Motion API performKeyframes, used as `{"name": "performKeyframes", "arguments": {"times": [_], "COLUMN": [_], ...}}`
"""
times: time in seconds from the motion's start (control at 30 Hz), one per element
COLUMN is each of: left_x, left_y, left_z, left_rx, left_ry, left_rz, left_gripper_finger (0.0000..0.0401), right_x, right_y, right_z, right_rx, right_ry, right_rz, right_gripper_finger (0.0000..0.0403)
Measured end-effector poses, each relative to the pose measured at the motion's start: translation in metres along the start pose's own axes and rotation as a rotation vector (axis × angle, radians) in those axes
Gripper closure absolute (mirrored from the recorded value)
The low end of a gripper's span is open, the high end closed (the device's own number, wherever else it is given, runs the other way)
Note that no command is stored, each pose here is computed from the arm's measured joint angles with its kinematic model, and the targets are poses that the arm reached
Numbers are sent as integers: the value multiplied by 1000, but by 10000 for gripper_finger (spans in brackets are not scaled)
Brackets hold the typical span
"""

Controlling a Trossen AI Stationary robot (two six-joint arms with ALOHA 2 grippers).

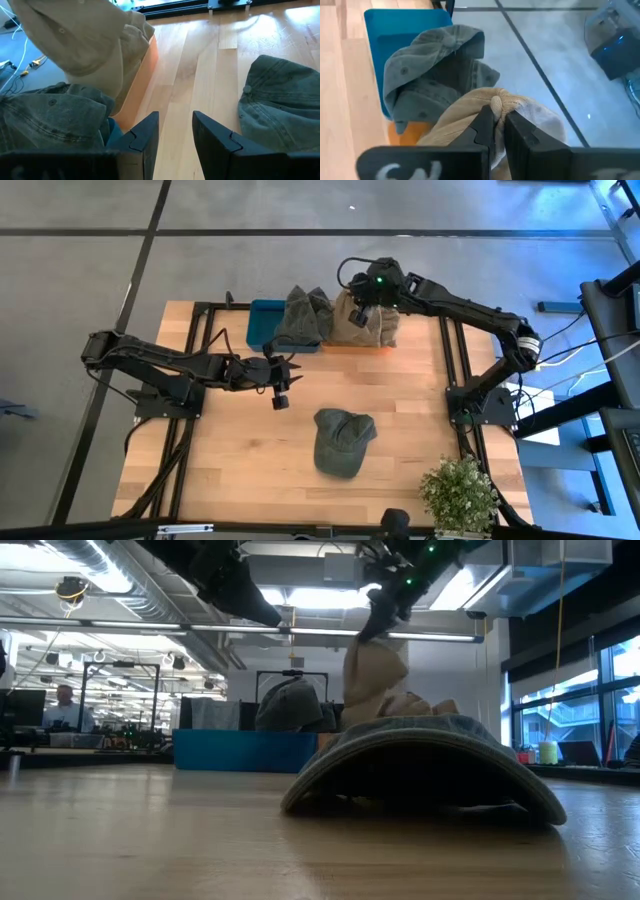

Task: Pick & Place hat
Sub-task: Put the brown cap into the orange bin

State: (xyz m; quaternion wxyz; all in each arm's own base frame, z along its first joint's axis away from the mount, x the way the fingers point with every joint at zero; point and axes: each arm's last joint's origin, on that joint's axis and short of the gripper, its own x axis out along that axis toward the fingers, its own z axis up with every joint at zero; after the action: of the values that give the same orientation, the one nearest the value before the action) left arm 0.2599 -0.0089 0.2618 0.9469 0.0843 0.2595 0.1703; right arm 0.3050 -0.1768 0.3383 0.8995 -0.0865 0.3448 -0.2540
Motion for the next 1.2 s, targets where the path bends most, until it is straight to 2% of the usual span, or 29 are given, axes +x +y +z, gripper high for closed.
{"name": "performKeyframes", "arguments": {"times": [0.27, 0.6, 0.8, 1.03, 1.2], "left_x": [0, 6, 17, 25, 24], "left_y": [0, -3, -8, -12, -12], "left_z": [-1, -4, -10, -14, -14], "left_rx": [-14, -4, 18, 26, 25], "left_ry": [8, 30, 74, 92, 89], "left_rz": [0, -1, 4, 6, 7], "left_gripper_finger": [287, 287, 287, 287, 287], "right_x": [3, 43, 45, 41, 41], "right_y": [4, 14, 8, 11, 9], "right_z": [-12, -28, -32, -42, -42], "right_rx": [61, 45, -2, -24, -22], "right_ry": [126, 241, 302, 408, 405], "right_rz": [36, 63, -91, -55, -59], "right_gripper_finger": [370, 370, 370, 358, 357]}}
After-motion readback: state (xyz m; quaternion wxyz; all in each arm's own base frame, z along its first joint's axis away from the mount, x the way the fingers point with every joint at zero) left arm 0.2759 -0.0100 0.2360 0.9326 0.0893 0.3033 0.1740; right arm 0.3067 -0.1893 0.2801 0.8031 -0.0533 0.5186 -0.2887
